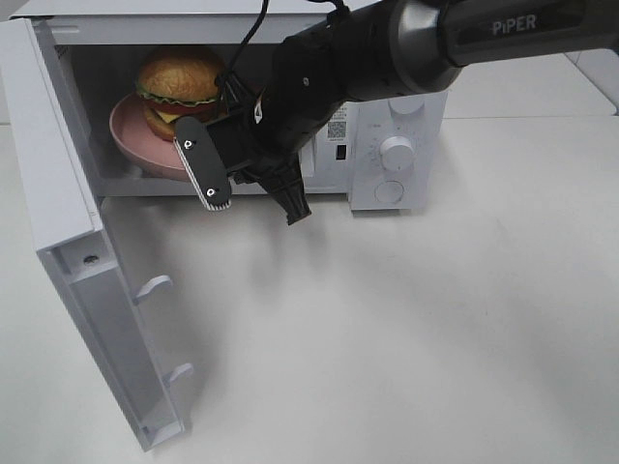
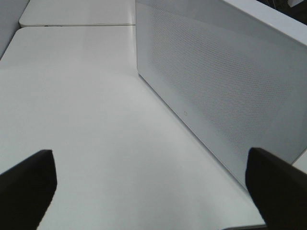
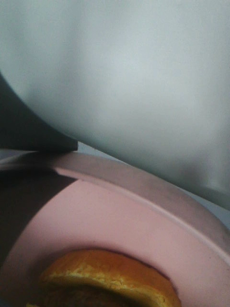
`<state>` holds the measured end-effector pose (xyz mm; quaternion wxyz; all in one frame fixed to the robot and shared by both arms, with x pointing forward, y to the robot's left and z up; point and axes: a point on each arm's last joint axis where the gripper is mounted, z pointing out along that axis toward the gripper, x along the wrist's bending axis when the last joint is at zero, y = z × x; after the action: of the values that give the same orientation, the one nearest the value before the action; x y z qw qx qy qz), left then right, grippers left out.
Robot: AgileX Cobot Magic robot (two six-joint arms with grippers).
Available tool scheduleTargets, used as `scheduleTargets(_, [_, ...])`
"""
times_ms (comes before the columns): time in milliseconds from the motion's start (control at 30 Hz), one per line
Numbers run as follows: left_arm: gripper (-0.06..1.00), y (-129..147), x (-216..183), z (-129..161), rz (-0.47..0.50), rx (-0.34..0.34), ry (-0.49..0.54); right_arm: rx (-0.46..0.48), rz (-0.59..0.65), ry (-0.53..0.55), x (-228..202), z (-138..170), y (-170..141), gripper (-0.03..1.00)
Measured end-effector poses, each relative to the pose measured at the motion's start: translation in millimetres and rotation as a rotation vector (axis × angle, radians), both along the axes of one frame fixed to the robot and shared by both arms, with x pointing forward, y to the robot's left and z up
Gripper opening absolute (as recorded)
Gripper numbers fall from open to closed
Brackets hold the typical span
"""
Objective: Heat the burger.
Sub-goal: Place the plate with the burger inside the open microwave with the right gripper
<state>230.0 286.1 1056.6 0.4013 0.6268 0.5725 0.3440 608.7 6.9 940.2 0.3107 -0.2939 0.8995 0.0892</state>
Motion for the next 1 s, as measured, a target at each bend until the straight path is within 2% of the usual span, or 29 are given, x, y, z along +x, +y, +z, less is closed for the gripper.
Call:
scheduleTargets(533, [0.99,0.0,0.0,0.0,0.0,0.0,0.0,0.038,-0.091,-0.016,28.6,-2.6,2.8,0.06])
scheduleTargets(1000, [0.99,0.0,0.0,0.0,0.0,0.0,0.0,0.007,-0.104,-0.025,44.6,-15.1,-1.0,0.06])
